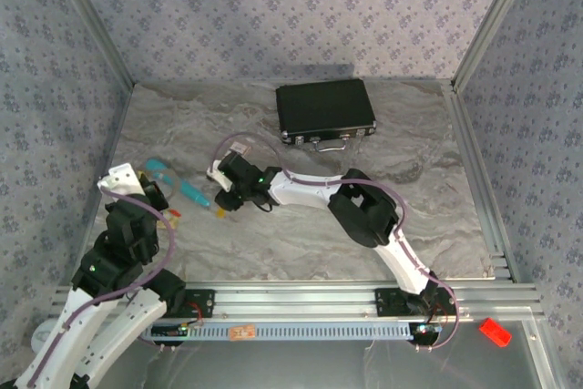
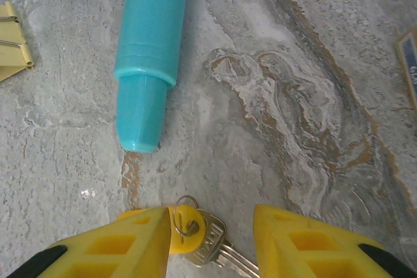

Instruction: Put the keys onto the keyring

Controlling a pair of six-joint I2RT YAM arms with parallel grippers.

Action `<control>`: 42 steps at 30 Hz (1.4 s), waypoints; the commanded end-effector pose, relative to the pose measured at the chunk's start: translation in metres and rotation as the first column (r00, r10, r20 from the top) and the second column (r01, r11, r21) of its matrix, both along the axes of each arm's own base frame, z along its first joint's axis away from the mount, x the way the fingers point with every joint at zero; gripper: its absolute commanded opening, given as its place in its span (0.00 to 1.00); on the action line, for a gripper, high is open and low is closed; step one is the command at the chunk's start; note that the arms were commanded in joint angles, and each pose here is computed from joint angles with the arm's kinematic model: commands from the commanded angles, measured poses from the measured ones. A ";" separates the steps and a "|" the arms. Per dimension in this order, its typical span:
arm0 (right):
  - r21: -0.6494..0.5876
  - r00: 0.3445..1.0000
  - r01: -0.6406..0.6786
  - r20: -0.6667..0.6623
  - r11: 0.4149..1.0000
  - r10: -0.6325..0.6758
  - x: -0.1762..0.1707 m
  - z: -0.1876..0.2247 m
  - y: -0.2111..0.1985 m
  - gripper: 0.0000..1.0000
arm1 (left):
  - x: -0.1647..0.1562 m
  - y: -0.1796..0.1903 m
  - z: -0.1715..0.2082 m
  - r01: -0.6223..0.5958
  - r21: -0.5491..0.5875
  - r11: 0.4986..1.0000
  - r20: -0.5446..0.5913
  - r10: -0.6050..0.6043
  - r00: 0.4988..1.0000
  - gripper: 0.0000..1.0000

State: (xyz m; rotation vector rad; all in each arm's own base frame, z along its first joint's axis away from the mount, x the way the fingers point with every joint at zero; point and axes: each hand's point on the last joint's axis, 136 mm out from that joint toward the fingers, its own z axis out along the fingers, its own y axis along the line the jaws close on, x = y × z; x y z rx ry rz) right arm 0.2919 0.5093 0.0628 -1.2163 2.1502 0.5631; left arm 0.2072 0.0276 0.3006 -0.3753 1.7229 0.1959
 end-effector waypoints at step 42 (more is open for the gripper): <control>-0.142 0.997 0.063 -0.033 0.988 -0.068 -0.046 0.012 -0.082 0.00 | 0.024 -0.070 0.003 0.360 0.004 0.933 -0.036 -0.360 0.932 0.00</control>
